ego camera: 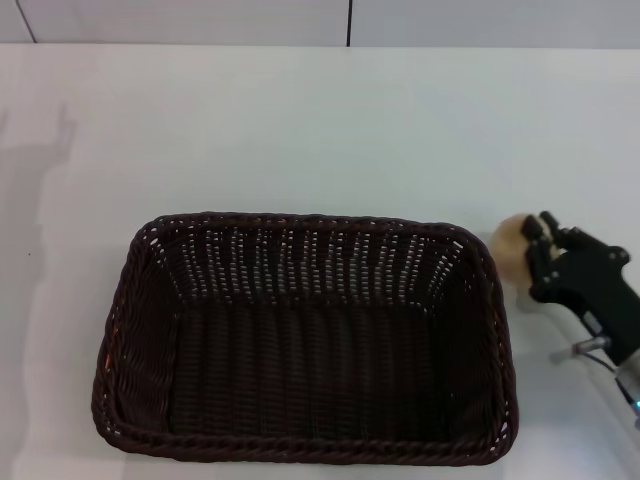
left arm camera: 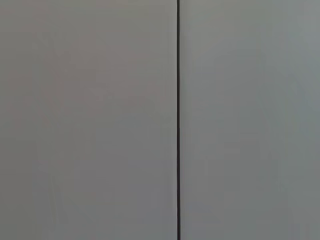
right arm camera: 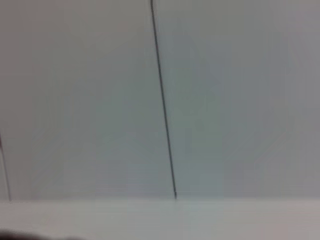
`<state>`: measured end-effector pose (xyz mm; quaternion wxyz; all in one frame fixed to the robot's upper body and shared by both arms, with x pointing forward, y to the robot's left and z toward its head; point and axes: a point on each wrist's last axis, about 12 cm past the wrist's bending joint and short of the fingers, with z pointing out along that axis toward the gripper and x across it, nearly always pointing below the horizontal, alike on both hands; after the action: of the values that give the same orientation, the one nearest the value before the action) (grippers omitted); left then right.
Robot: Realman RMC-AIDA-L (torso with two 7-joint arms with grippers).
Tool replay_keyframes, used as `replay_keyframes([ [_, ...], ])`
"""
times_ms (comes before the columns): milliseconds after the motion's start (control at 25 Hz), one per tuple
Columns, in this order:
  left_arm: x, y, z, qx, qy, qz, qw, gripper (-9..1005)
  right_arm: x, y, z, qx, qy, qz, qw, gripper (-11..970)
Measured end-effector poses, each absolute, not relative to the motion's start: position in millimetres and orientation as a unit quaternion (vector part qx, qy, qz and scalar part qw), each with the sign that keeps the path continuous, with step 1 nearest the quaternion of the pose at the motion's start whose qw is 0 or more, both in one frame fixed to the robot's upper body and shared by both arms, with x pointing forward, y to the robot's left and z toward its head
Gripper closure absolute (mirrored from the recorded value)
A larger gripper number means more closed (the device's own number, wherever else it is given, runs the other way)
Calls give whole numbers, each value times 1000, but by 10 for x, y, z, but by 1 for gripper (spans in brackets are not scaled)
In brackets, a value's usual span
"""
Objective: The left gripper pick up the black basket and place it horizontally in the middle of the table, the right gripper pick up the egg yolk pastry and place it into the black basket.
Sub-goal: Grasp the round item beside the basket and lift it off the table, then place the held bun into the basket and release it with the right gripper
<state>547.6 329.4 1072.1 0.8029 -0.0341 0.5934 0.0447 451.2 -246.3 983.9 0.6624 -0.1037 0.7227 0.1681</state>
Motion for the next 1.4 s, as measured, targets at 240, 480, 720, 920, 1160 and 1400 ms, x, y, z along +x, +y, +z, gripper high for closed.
replay_keyframes([
  [240,5472,3297,10717,-34,594,45,802,215,4257,-2555,10153,-76,610,189,766,858],
  [480,5468,3298,10713,-34,595,45,802,215,4217,-2372,10504,-96,482,278,825,908],
  [720,5455,3301,10698,-36,597,45,800,215,4488,-2020,10580,-142,481,339,796,909],
  [920,5455,3294,10706,-38,595,41,802,215,4581,-1662,10602,-217,484,399,748,911],
  [1160,5456,3290,10705,-35,595,42,802,215,4561,-1619,10583,-211,495,409,737,858],
  [1400,5461,3293,10703,-36,596,43,801,215,4516,-1704,10576,-184,495,399,750,668],
])
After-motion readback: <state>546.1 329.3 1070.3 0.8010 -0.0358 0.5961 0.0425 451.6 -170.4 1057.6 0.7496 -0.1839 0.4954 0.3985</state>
